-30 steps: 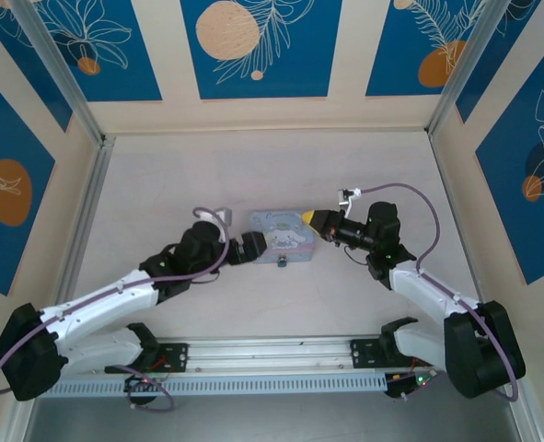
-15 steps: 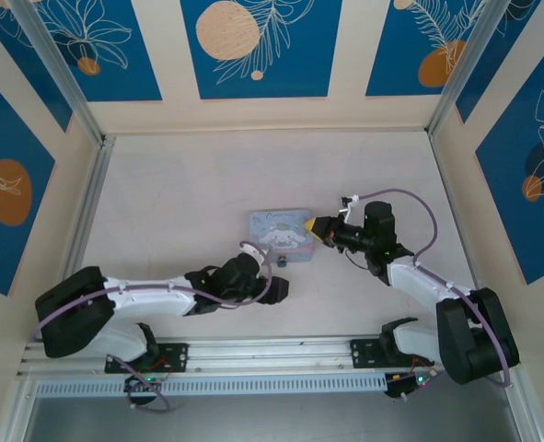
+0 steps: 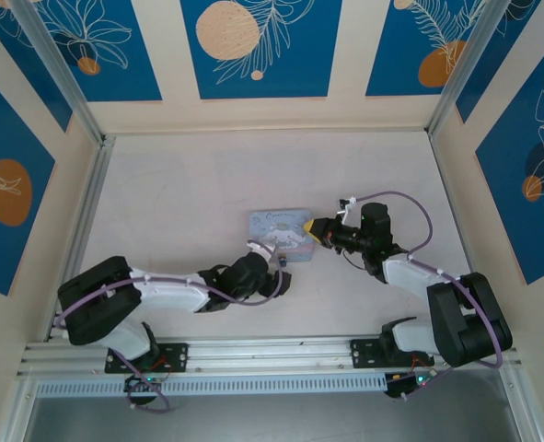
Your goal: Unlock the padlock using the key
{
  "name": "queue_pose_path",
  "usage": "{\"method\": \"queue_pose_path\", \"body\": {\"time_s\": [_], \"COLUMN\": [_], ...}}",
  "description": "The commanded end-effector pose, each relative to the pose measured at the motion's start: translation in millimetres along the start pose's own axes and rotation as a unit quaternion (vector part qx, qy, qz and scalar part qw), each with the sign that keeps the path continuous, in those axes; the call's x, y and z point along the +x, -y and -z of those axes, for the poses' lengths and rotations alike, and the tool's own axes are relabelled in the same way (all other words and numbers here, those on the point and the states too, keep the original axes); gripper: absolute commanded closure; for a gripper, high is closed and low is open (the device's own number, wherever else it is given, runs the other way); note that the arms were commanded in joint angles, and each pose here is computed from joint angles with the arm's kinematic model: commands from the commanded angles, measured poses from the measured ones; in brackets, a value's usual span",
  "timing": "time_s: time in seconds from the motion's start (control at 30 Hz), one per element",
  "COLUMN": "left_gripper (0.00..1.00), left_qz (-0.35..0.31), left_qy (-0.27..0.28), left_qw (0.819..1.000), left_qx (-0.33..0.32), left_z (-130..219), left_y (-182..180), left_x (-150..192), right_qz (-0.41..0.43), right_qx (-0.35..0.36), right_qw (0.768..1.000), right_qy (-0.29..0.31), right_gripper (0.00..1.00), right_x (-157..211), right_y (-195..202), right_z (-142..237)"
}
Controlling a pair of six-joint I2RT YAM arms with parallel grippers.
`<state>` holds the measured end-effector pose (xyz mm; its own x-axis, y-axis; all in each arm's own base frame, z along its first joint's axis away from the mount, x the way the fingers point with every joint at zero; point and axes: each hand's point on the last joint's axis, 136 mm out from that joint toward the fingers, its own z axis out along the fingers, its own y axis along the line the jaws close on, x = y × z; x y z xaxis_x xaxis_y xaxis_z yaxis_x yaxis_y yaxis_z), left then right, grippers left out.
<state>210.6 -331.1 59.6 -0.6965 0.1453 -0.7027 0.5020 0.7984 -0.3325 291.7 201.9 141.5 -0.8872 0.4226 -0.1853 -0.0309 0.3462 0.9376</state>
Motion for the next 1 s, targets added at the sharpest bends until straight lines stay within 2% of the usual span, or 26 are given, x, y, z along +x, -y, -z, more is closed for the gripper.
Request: {"method": "queue_pose_path", "body": {"time_s": [0.0,0.43,0.73,0.97], "left_gripper": [0.26,0.28,0.29,0.29], "left_qz": [-0.016,0.009,0.017,0.079], "left_qy": [0.019,0.020,0.032,0.070], "left_qw": [1.000,1.000,0.999,0.992], "left_qx": [-0.002,-0.014,0.029,0.071], "left_z": [-11,-40,-55,-49], "left_y": [5,-13,6,12], "left_x": [-11,-20,-34,-56], "right_qz": [0.003,-0.011,-0.026,-0.035], "right_qx": [-0.006,0.012,0.022,0.029], "right_qw": [1.000,1.000,0.999,0.999], "right_qy": [-0.001,-0.007,-0.006,-0.003], "right_gripper": [1.00,1.00,1.00,1.00], "right_x": [0,0,-5,-8], "right_y": [-1,17,31,40], "right_z": [0,-6,-10,-12]}}
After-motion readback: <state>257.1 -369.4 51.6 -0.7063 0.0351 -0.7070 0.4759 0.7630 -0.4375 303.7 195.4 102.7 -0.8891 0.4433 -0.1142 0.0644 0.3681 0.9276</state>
